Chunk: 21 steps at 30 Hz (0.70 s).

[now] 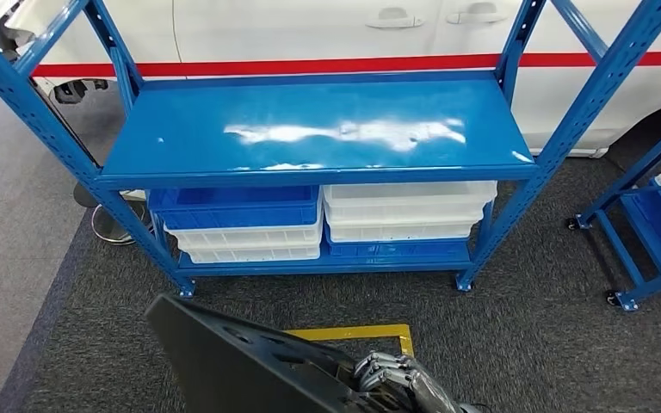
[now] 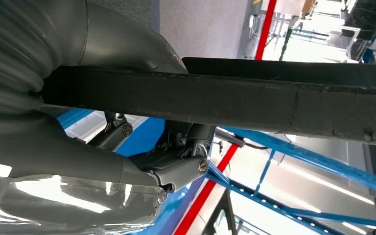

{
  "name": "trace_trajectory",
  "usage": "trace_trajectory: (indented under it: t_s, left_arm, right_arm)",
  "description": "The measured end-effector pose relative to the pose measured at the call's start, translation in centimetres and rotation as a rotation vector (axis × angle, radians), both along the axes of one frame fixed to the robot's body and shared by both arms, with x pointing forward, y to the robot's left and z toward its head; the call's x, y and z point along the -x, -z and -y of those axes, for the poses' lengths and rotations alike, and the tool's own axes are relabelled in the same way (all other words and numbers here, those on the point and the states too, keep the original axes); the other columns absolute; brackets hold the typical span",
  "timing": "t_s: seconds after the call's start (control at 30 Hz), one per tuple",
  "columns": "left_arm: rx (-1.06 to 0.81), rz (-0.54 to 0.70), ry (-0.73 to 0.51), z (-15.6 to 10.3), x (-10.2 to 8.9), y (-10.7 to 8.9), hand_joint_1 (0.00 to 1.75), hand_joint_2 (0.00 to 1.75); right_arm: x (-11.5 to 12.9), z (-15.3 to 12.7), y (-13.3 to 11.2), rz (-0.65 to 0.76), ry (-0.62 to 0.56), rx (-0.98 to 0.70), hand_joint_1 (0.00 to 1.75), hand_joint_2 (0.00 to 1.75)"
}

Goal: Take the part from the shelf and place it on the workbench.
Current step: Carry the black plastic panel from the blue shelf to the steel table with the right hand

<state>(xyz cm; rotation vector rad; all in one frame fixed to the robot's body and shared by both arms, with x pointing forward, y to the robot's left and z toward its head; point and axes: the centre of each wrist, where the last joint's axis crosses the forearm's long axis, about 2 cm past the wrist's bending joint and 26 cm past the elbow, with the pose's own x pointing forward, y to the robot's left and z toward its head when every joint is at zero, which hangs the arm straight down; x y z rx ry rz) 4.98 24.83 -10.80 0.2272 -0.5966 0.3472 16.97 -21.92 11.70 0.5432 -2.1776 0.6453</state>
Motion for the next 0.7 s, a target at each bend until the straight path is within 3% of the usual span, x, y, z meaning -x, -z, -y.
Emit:
trace_trajectory:
  t_s: [0.5,0.7]
  left_arm:
    - [-0.005,-0.015,-0.003,-0.2,0.2,0.0,0.0,0.0]
    - [0.0,-0.03,-0.008,-0.2,0.8,0.1,0.0,0.0]
  right_arm:
    - [0.7,0.9,0.7,-0.079,0.017,-0.03,1.75,1.75]
    - [2.3,1.4,1.6,-0.129,0.037,-0.058,1.75,1.75]
